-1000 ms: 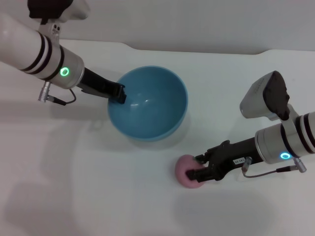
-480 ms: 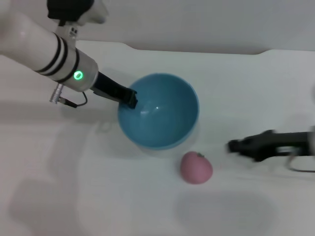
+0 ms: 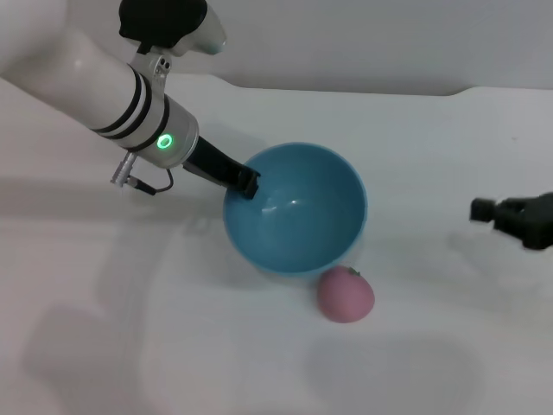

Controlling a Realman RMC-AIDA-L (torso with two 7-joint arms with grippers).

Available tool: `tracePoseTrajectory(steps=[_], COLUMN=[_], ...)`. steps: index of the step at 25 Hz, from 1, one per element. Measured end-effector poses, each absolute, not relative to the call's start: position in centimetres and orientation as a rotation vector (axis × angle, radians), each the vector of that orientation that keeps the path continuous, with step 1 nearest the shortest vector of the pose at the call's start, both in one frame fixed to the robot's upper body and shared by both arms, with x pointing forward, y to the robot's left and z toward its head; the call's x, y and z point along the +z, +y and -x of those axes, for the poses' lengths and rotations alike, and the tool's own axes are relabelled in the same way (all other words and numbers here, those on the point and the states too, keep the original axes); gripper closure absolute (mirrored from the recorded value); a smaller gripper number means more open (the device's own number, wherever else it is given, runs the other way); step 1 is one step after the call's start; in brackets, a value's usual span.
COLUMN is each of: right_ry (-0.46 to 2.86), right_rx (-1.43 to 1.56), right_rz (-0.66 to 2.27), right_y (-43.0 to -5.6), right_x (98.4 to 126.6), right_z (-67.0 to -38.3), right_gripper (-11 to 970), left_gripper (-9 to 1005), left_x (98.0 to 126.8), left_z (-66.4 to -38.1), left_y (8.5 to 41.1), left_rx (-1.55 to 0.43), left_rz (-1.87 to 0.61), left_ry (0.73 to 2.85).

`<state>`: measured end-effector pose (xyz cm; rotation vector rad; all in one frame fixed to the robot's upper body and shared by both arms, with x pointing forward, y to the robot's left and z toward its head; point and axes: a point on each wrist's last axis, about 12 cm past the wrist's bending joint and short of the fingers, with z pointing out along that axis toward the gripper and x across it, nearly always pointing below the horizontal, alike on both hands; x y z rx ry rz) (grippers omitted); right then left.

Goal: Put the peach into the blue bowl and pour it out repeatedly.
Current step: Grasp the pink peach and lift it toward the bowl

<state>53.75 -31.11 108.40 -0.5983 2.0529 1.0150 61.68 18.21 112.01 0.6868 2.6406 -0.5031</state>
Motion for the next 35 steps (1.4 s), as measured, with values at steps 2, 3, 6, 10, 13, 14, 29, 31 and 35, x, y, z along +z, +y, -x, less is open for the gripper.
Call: tracePoseTrajectory(steps=[2, 3, 6, 10, 13, 14, 29, 31, 35], right_ry=[2.096, 2.119, 2.176, 2.192, 2.194, 2.199, 2.235, 2.234, 2.241], right_rx=[1.003, 0.998, 0.989, 1.000, 0.984, 0.975, 0.832, 0.833, 0.830], right_rz=[0.708, 0.766, 0.906, 1.010, 1.085, 1.107, 1.194, 1.196, 1.198], right_y=[-29.6, -28.8, -26.3, -23.6, -22.3, -21.8, -17.6, -17.5, -17.7], right_x=[107.7, 107.3, 106.2, 105.7, 105.7, 105.6, 103.2, 103.1, 103.0], right_z=[-53.9, -53.9, -54.4, -55.4, -55.9, -56.1, -56.6, -56.5, -56.4], right_gripper=[949, 938, 905, 786, 645, 564, 325, 336, 356], left_gripper=[995, 995, 995, 996, 996, 996, 996, 996, 996], left_x=[112.1, 112.2, 112.3, 112.6, 112.8, 112.8, 113.2, 113.2, 113.3], left_z=[-61.8, -61.8, -62.1, -62.4, -62.5, -62.5, -62.7, -62.7, -62.7], left_y=[18.2, 18.2, 18.3, 18.5, 18.4, 18.4, 17.7, 17.7, 17.6], left_rx=[-0.507, -0.508, -0.506, -0.501, -0.501, -0.501, -0.505, -0.506, -0.507], left_rz=[-0.676, -0.665, -0.626, -0.597, -0.598, -0.599, -0.619, -0.620, -0.622], left_ry=[2.637, 2.634, 2.630, 2.622, 2.617, 2.617, 2.604, 2.603, 2.602])
